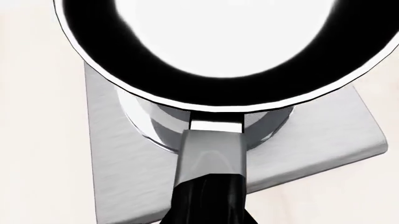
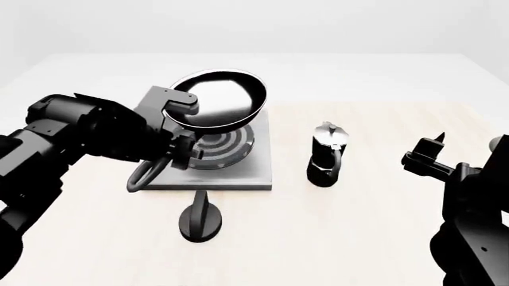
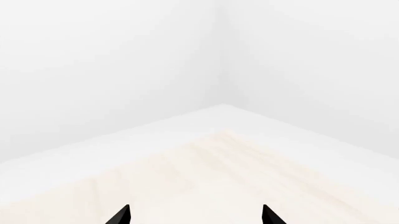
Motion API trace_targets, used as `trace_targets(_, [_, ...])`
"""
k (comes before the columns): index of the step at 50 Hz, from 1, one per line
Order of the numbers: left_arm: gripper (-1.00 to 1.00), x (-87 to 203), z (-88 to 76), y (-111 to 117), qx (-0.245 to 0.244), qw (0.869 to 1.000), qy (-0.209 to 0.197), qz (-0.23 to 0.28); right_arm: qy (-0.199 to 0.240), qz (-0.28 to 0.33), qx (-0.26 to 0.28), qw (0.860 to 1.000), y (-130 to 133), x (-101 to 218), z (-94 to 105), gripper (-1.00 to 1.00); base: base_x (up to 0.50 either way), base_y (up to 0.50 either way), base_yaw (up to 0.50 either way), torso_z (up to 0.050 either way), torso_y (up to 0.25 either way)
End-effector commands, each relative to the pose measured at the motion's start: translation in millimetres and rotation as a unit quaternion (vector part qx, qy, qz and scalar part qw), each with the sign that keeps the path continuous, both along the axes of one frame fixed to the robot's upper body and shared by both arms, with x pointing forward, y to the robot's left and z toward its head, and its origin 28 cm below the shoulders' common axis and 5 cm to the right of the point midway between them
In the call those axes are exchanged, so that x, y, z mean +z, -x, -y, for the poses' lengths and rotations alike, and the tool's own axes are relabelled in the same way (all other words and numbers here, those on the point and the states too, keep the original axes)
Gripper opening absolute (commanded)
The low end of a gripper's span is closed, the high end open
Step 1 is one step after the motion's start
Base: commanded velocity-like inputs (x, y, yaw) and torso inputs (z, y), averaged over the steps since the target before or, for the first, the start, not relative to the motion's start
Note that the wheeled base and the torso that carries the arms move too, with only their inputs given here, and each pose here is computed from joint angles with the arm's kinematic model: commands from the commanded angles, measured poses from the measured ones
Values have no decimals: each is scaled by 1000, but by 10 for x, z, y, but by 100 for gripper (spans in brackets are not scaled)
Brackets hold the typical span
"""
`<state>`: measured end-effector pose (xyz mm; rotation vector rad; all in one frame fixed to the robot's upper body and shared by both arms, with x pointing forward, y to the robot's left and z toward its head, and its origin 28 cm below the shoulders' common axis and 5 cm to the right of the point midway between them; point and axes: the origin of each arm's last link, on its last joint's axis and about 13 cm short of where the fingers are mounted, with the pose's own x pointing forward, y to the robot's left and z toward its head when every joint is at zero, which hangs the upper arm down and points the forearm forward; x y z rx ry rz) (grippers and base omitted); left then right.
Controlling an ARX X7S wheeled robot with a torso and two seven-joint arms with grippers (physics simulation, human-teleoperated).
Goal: Turn on the stove and put the frying pan on it.
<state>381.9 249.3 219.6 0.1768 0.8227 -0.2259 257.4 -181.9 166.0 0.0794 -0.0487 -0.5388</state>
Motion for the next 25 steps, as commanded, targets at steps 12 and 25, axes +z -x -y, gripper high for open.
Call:
trace_targets(12, [-100, -142, -36, -110, 26, 1000, -12, -4, 0, 0, -1, 1000, 3, 3, 5, 100, 0, 0, 0, 1, 1])
trace_targets(25, [-100, -283, -52, -139, 32, 999, -16, -20, 0, 2, 0, 1000, 5, 6, 3, 100, 0, 0, 0, 1, 2])
